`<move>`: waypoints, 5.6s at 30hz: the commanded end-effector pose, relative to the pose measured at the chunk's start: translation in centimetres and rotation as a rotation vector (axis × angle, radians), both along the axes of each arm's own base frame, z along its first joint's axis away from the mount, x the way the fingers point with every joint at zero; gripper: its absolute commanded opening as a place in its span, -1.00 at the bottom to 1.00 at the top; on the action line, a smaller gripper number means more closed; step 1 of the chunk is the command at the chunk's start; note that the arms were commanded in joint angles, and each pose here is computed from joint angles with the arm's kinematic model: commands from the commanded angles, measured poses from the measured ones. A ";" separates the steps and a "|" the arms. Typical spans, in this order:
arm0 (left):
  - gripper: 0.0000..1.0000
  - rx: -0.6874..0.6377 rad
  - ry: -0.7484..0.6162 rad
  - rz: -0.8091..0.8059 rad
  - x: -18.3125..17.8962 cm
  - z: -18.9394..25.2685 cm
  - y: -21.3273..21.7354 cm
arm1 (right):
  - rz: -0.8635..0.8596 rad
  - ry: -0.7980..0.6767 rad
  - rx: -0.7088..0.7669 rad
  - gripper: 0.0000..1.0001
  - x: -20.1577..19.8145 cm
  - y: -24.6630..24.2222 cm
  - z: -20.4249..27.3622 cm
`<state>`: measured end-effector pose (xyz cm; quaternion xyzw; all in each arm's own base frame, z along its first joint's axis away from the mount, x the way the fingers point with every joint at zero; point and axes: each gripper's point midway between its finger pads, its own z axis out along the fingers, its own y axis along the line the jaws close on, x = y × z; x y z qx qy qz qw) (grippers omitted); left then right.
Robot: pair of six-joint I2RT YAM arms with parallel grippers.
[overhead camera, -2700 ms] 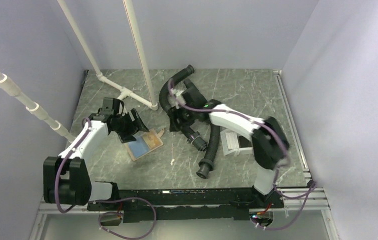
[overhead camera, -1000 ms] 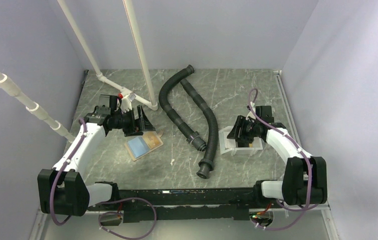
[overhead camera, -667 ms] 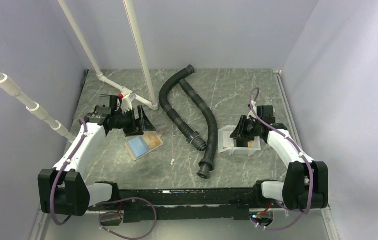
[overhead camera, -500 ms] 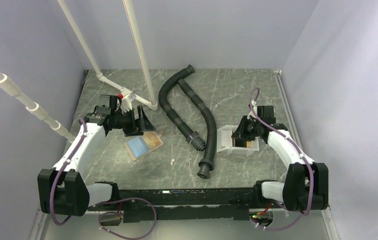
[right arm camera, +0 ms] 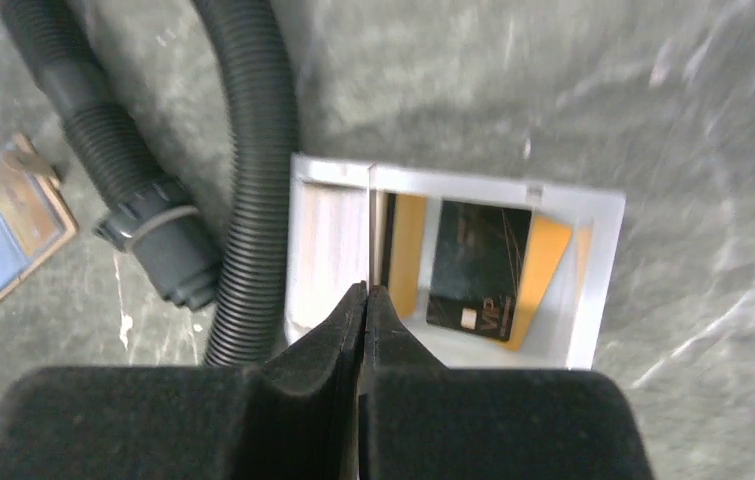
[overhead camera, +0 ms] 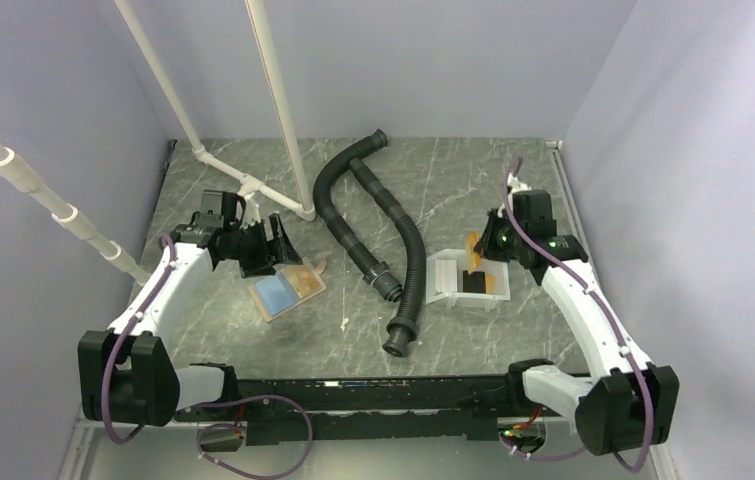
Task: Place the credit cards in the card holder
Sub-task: Pick up the credit card from the storage box, then insert the credit card into the card holder.
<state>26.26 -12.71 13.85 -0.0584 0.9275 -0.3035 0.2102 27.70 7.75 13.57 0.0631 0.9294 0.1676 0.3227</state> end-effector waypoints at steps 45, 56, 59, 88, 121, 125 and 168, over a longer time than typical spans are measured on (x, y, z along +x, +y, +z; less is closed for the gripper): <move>0.13 0.116 0.498 0.649 -3.4 -12.7 9.8 | 0.804 0.127 0.563 -1.00 1.1 41.6 -6.4; 0.11 0.110 0.498 0.652 -3.5 -12.8 9.7 | 0.782 0.203 0.532 -1.00 0.5 41.0 -8.0; 0.10 0.112 0.498 0.653 -3.5 -12.8 9.7 | 0.778 0.213 0.520 -1.00 0.5 40.8 -8.1; -0.16 0.100 0.511 0.631 -3.4 -14.0 9.4 | 0.812 0.235 0.657 -1.00 0.7 43.6 -9.6; -0.32 0.105 0.458 0.617 -2.7 -13.3 9.6 | 0.918 -0.012 0.251 -0.38 1.8 42.0 -9.2; -0.33 0.106 0.456 0.619 -2.8 -13.3 9.6 | 0.974 -0.001 0.291 -0.39 0.6 43.1 -9.5; -0.74 0.055 0.370 0.617 -1.2 -11.6 9.3 | 1.179 -0.076 0.446 -0.05 -5.5 45.7 -5.9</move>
